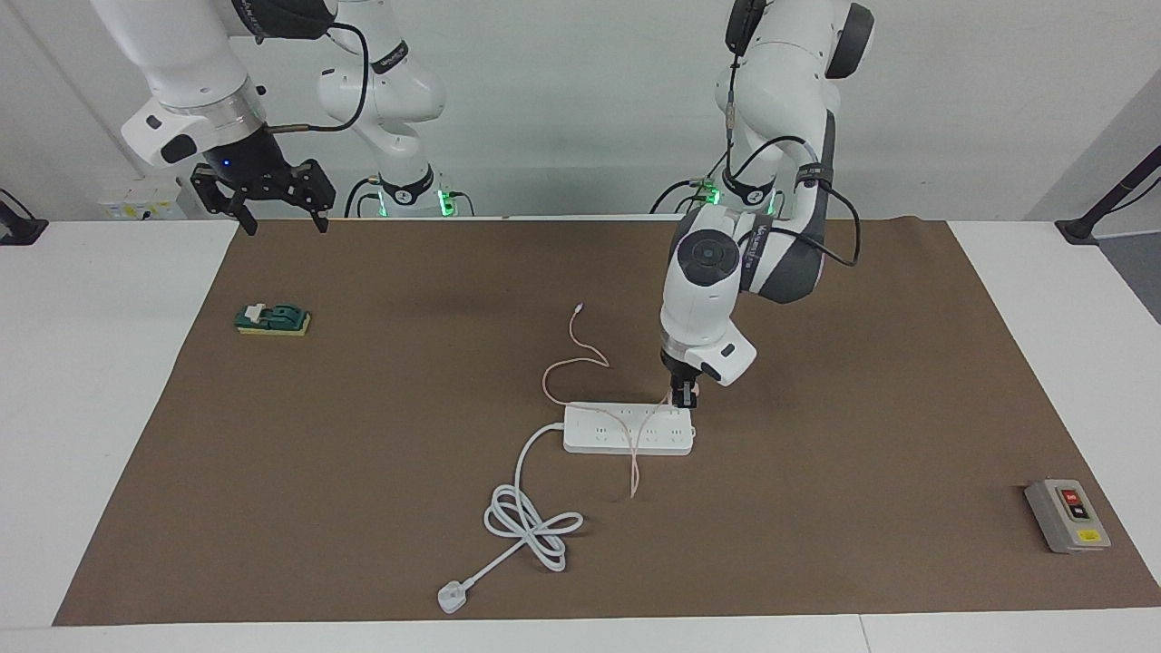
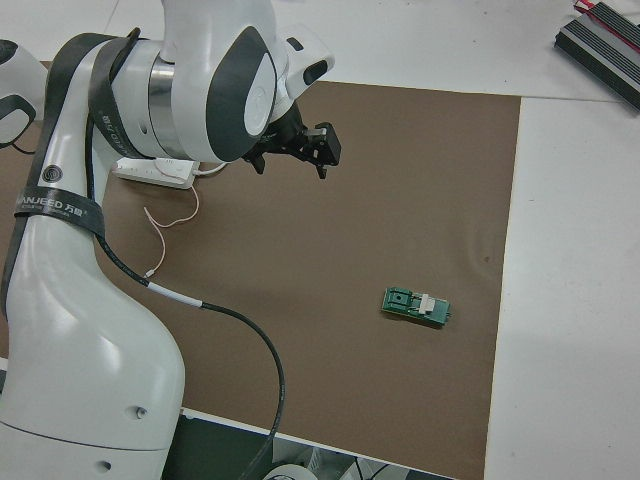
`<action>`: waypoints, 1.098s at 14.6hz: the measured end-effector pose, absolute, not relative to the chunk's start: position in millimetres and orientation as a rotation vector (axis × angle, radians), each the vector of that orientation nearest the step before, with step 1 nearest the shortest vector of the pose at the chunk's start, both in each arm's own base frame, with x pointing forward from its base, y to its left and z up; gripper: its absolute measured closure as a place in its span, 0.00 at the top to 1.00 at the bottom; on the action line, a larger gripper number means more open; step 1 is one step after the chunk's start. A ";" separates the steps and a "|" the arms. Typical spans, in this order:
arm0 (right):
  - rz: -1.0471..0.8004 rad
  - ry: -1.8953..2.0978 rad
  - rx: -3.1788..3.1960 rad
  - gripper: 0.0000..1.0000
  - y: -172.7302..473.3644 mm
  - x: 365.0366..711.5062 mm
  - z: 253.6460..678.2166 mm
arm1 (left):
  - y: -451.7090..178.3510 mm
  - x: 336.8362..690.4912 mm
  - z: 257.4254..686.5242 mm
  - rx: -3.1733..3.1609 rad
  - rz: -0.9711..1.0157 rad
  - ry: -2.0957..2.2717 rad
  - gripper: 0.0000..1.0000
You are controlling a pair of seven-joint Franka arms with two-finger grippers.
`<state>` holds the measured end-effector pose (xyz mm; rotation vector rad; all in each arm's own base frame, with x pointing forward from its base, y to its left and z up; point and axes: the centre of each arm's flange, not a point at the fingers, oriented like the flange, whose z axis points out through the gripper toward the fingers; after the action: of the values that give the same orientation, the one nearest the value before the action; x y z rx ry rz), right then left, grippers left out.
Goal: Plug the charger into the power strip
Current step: 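Press the charger prongs into the socket with the left gripper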
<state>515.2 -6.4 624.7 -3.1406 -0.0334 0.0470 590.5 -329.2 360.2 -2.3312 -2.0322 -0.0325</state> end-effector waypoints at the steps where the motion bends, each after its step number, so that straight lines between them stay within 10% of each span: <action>1: 0.047 -0.033 -3.141 1.00 -6.5 515.2 624.7 | -329.7 588.3 358.9 -2.340 -0.032 -2.025 0.31; 16: 0.047 -0.028 -3.141 1.00 -8.3 515.1 624.7 | -333.2 588.3 362.6 -2.384 -0.031 -1.986 0.31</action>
<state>515.1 -8.3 624.7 -3.1406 -0.0277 0.0470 588.3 -333.2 362.6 -2.3838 -1.9856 -0.0310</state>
